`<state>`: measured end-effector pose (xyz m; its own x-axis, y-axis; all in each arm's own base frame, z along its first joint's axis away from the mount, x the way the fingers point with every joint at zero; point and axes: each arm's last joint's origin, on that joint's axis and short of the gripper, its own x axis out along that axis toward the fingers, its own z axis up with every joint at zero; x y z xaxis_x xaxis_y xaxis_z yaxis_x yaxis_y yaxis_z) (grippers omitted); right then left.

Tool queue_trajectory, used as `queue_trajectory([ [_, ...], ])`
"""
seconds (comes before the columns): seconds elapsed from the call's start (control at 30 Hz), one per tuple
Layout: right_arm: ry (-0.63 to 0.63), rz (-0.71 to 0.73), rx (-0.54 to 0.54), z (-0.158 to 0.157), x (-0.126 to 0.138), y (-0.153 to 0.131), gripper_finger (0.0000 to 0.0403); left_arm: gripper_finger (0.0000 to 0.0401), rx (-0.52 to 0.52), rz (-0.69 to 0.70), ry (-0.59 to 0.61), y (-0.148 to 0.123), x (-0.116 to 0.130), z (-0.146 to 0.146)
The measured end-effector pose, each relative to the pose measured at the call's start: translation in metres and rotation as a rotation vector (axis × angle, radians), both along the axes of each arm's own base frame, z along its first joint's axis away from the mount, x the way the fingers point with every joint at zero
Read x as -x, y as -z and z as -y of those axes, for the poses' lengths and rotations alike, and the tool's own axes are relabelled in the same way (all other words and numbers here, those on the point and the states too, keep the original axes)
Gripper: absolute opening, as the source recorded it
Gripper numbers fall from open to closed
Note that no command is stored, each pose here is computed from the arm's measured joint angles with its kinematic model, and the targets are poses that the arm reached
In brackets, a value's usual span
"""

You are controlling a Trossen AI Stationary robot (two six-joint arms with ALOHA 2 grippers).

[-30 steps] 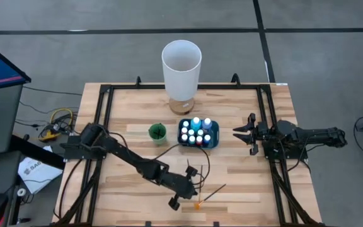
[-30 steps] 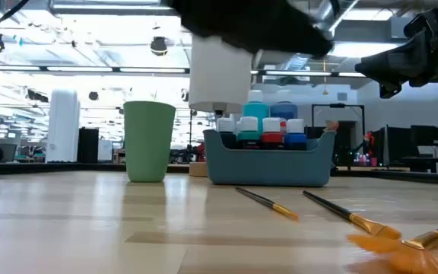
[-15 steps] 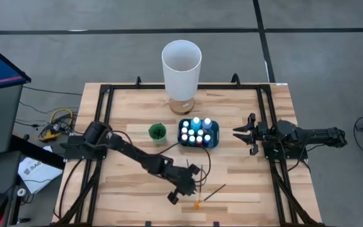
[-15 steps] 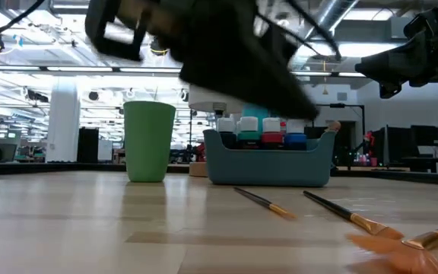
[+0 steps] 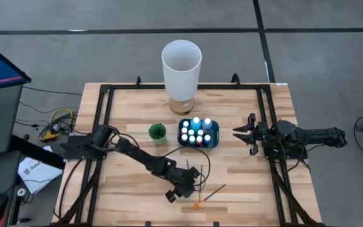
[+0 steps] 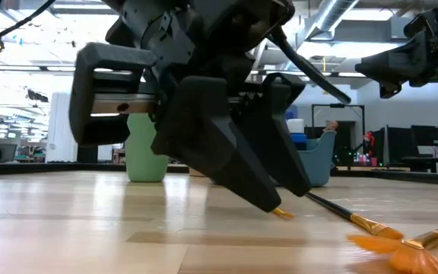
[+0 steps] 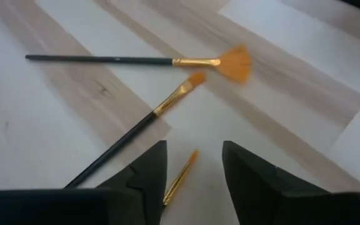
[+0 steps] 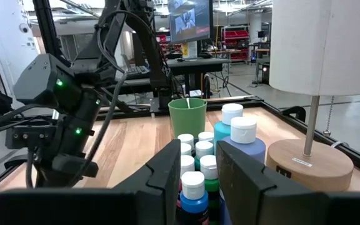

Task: Pick & Place Paint Supplies
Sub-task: Put the left gold black paintbrush into the green cup

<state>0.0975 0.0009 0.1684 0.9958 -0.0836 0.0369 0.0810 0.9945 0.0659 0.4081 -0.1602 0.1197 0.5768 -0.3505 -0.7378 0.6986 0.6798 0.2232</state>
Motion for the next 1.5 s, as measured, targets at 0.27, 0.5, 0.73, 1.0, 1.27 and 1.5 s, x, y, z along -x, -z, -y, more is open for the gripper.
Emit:
queue_trajectory([
  [0.27, 0.0, 0.0, 0.0, 0.0, 0.0, 0.0, 0.0098, 0.013, 0.03, -0.042, 0.001, 0.012, -0.004, -0.008],
  [0.5, 0.0, 0.001, 0.0, 0.0, 0.0, 0.0, 0.0098, 0.0104, 0.077, -0.101, -0.048, 0.015, -0.004, -0.011],
  [0.73, 0.0, 0.0, 0.0, 0.0, 0.0, 0.0, 0.0098, 0.0027, 0.043, -0.177, -0.053, 0.019, 0.003, -0.011],
  [1.0, 0.0, 0.0, 0.0, 0.0, 0.0, 0.0, 0.0098, 0.0002, -0.02, -0.168, -0.08, 0.021, 0.006, -0.006],
  [1.27, 0.0, 0.0, 0.0, 0.0, 0.0, 0.0, 0.0098, 0.0, 0.015, -0.158, -0.219, 0.014, 0.007, -0.003],
  [1.5, 0.0, 0.0, 0.0, 0.0, 0.0, 0.0, 0.0098, 0.0, 0.051, -0.104, -0.352, -0.003, 0.006, -0.009],
])
